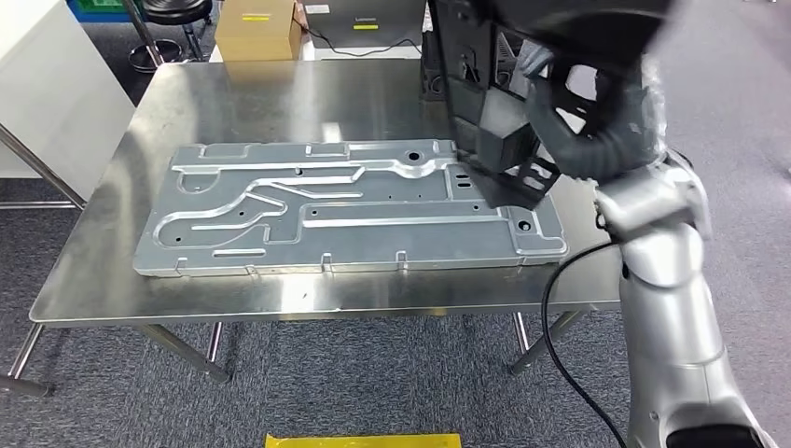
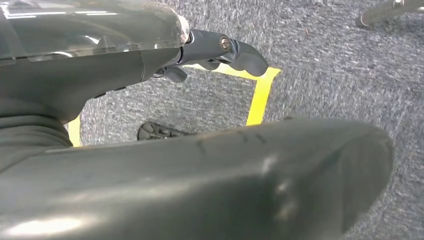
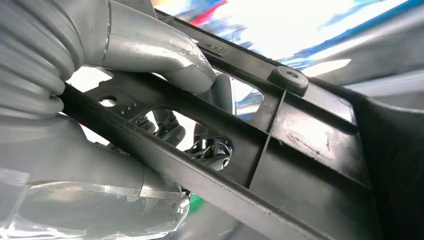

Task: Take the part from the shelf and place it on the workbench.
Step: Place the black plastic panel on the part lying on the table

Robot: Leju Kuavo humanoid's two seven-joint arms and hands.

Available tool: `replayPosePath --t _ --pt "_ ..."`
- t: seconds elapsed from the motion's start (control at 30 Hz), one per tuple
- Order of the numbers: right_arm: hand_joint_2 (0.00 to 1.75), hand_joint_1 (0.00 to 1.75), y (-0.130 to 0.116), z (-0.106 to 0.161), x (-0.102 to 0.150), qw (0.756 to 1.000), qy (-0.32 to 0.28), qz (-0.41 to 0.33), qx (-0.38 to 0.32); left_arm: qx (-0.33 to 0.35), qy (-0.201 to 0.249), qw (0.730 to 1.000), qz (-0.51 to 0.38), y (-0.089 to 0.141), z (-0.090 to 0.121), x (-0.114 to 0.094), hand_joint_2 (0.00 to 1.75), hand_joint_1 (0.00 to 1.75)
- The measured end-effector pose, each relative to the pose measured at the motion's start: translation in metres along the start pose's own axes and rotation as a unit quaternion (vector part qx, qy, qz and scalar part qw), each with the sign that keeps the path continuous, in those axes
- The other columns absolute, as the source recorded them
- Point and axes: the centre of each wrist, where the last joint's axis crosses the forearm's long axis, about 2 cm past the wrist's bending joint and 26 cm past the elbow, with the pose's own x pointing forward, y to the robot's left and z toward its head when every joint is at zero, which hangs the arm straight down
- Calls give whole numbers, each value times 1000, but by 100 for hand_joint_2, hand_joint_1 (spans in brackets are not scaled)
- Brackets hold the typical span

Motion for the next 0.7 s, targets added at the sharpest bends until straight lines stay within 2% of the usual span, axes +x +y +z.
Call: replayPosePath --t 0.13,0.3,0.47,0.7 --pt "175 171 21 -2 -39 983 101 130 77 -8 -6 1000 -3 1 -1 1 0 0" --pt "175 171 67 6 -67 929 160 252 217 -13 -4 1000 -11 0 -2 4 0 0" --pt "175 171 114 7 -71 874 151 319 334 -16 -4 1000 -17 -2 -5 8 0 0" --pt "175 171 167 13 -56 813 144 321 464 -25 -10 1000 -17 -3 -6 11 0 0"
